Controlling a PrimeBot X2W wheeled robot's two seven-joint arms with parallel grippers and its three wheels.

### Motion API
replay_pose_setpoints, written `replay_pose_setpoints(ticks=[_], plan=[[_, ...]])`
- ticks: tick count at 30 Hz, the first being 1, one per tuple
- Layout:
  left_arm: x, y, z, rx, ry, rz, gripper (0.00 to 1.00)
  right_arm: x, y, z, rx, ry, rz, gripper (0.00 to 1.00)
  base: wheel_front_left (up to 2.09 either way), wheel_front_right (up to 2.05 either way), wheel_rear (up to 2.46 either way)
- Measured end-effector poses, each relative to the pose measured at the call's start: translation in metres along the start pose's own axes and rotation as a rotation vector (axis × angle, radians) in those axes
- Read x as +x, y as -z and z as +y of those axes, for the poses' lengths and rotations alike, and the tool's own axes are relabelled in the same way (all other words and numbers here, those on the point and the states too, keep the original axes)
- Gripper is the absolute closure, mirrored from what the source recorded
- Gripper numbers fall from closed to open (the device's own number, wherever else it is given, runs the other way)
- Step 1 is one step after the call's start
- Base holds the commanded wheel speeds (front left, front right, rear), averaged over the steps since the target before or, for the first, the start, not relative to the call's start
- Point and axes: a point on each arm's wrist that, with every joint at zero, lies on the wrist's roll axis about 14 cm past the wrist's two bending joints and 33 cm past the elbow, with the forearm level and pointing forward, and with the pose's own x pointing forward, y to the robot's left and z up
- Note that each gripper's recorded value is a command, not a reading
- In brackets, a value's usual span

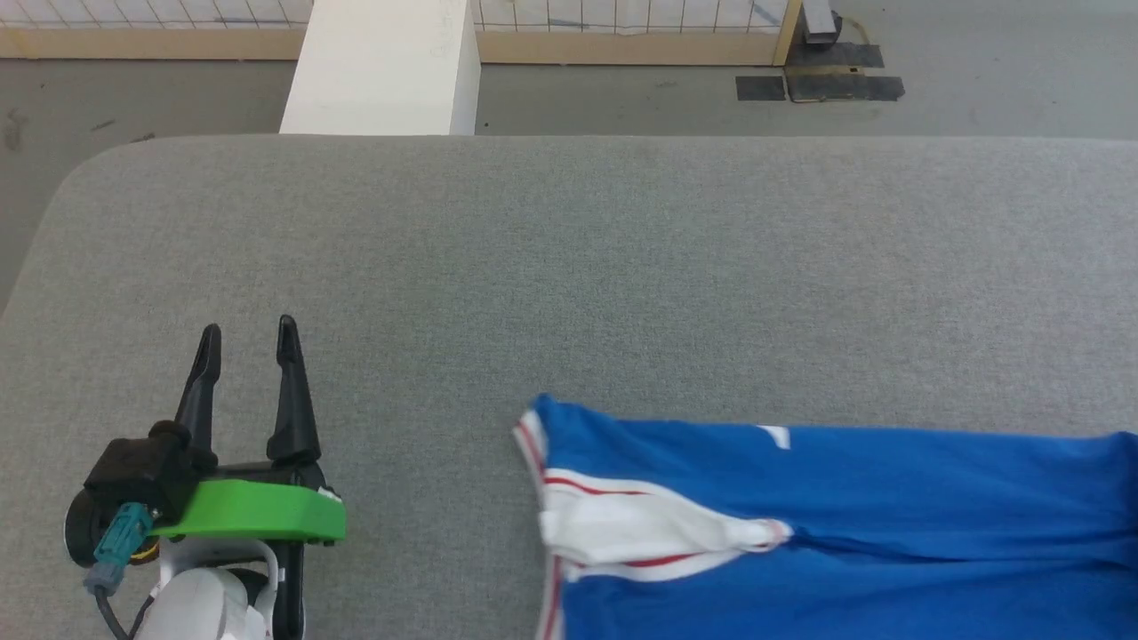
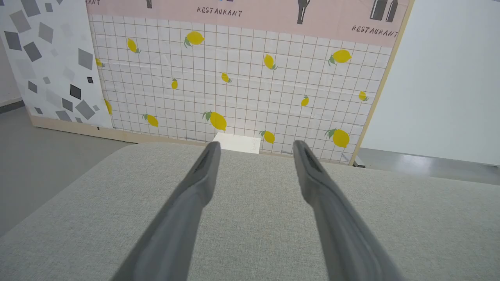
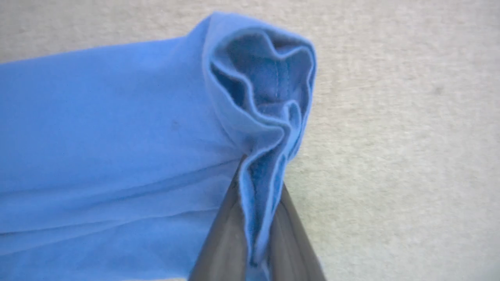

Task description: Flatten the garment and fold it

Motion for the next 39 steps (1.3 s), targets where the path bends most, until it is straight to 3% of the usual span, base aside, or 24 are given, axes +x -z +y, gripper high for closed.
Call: replay_pose_setpoints(ticks=[4, 11, 20, 24, 31, 39], plan=[[0.0, -0.002, -0.002, -0.001, 0.006, -0.006, 0.0, -0.007, 0.001, -0.023, -0.005, 0.084, 0.018, 1.0, 0.0, 0.0, 0.0], [-0.006, -0.006, -0.003, -0.009, 0.003, -0.014, 0.0, -0.031, -0.016, -0.005, -0.109, 0.064, -0.003, 1.0, 0.0, 0.0, 0.0], [-0.011, -0.007, -0.004, 0.001, 0.009, -0.018, 0.0, -0.08, -0.017, 0.09, -0.276, -0.224, -0.034, 1.0, 0.0, 0.0, 0.0], [-0.012, -0.007, -0.003, 0.0, 0.004, -0.016, 0.0, -0.086, -0.005, 0.152, -0.313, -0.422, -0.032, 1.0, 0.0, 0.0, 0.0], [-0.017, -0.006, 0.005, 0.002, -0.02, -0.012, 0.0, -0.091, -0.001, 0.239, -0.372, -0.667, -0.061, 1.0, 0.0, 0.0, 0.0], [-0.025, -0.003, 0.019, 0.006, -0.068, 0.004, 0.0, -0.083, 0.014, 0.307, -0.412, -0.817, -0.039, 1.0, 0.0, 0.0, 0.0]])
